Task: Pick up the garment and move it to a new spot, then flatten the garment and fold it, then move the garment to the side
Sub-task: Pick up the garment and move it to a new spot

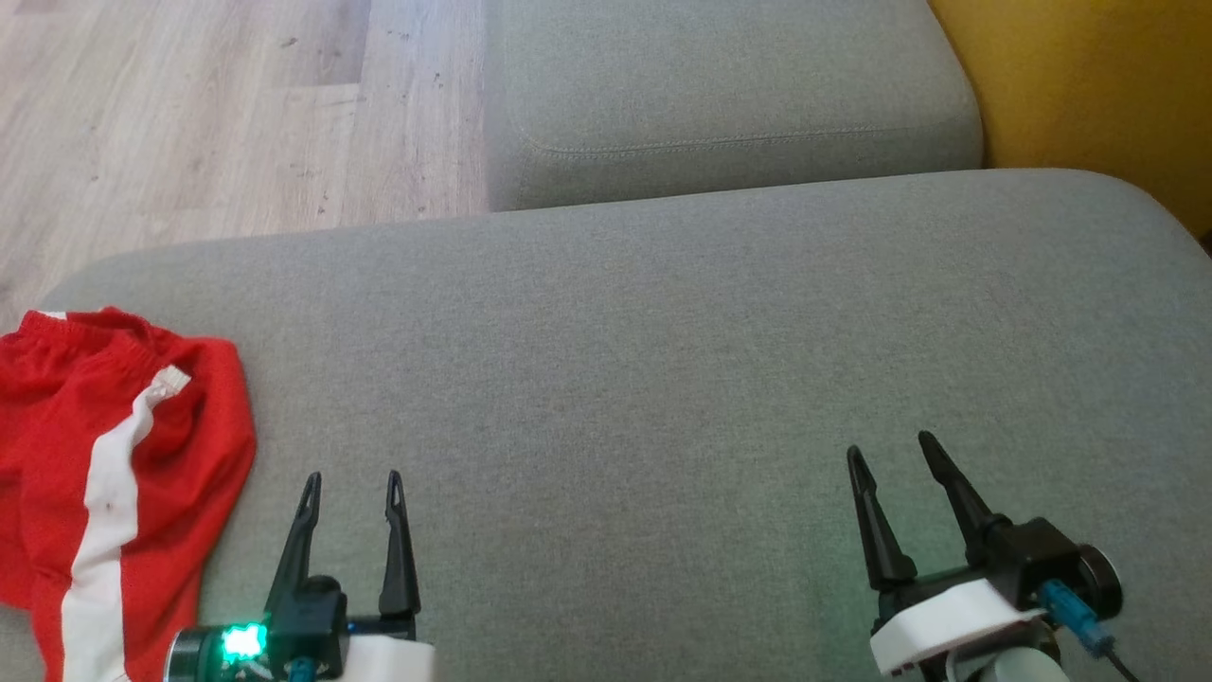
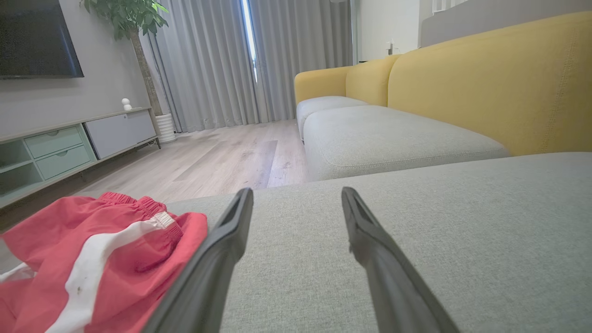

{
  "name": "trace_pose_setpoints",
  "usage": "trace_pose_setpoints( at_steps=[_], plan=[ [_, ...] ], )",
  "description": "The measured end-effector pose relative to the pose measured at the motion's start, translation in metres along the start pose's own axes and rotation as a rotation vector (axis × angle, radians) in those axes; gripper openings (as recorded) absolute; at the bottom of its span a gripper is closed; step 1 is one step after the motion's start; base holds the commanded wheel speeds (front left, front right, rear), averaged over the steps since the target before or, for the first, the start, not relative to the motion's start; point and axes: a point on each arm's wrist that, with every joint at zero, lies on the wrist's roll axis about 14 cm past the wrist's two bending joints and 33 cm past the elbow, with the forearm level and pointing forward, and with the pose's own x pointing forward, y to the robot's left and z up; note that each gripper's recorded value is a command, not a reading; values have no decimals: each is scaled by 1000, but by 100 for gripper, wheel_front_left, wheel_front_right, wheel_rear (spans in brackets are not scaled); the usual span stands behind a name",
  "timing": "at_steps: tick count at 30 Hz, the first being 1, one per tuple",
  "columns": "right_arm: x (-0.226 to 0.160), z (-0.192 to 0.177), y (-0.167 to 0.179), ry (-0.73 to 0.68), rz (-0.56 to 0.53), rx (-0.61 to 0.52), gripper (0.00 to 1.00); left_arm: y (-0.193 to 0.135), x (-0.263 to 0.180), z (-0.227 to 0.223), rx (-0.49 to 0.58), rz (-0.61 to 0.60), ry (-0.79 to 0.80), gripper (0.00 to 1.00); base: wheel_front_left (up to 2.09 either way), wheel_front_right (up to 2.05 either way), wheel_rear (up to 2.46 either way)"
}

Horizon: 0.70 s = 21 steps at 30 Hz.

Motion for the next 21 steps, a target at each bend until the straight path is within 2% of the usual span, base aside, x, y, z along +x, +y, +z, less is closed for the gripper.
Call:
trace_pose_setpoints(
  at_steps=[21],
  plan=[
    [3,-14,0,46,10,-17,100,6,-6,-10,36,5,27,100,0,0,0]
  ],
)
